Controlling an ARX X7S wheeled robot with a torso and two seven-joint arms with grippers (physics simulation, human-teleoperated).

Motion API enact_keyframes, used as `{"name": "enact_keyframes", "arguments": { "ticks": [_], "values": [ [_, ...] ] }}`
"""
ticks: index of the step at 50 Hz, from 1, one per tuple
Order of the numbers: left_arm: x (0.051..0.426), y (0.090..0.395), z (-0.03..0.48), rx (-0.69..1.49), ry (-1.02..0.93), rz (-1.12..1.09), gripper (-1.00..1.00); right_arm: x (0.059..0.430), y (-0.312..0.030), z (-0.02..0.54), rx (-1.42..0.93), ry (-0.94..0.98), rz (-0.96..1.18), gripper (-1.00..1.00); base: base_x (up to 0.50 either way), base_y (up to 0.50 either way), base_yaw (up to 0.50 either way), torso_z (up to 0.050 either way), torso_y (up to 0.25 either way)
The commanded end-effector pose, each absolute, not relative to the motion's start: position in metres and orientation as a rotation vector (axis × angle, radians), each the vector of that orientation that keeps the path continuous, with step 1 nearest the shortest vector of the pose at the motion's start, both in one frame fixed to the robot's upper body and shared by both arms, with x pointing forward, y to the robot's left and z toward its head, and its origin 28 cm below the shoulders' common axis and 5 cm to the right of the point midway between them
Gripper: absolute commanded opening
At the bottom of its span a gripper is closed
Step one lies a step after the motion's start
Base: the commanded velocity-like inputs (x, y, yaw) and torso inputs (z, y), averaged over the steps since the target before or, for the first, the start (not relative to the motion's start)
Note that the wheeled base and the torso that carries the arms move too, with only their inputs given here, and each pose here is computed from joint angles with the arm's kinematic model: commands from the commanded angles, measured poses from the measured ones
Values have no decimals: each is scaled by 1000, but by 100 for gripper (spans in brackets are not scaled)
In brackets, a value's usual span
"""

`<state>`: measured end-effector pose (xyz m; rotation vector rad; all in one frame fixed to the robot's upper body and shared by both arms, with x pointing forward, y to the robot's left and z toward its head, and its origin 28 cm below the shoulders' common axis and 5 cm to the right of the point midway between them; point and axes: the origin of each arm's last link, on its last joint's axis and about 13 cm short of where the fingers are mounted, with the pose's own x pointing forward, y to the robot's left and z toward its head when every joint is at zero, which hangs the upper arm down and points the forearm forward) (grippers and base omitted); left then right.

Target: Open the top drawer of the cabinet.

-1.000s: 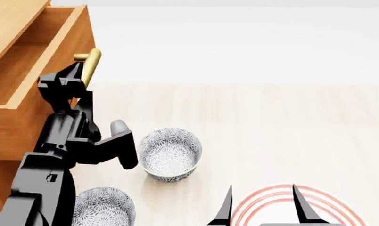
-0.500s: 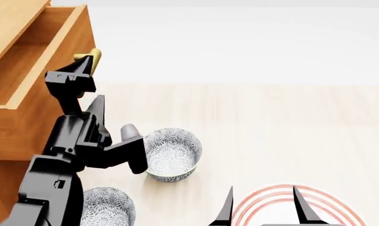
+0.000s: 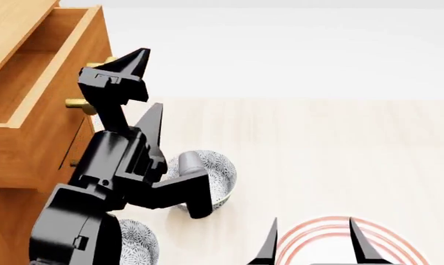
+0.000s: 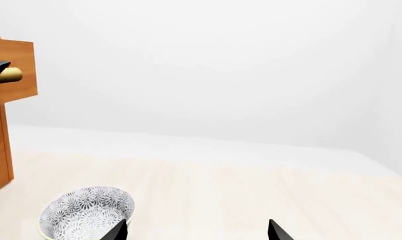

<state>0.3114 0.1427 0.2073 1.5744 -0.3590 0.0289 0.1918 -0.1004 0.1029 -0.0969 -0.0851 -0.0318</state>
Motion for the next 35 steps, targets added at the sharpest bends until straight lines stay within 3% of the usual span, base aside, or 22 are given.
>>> {"name": "enact_keyframes", "arguments": {
  "ticks": [1,10,17,32,35],
  "values": [
    [276,130,245,1526,-424,-17,100,188,-102,108,-102,-92,-36,100,0,0,0,0,0],
    [247,131,306,1326,-433,-164,100,187,-101,111,-113,-97,-33,100,0,0,0,0,0],
    [227,142,362,1227,-483,-140,100,186,-103,113,-112,-99,-37,100,0,0,0,0,0],
    [223,166,398,880,-376,-242,100,185,-104,106,-108,-90,-43,100,0,0,0,0,0],
    [226,170,402,889,-366,-175,100,185,-104,106,-107,-88,-45,100,0,0,0,0,0]
  ]
}}
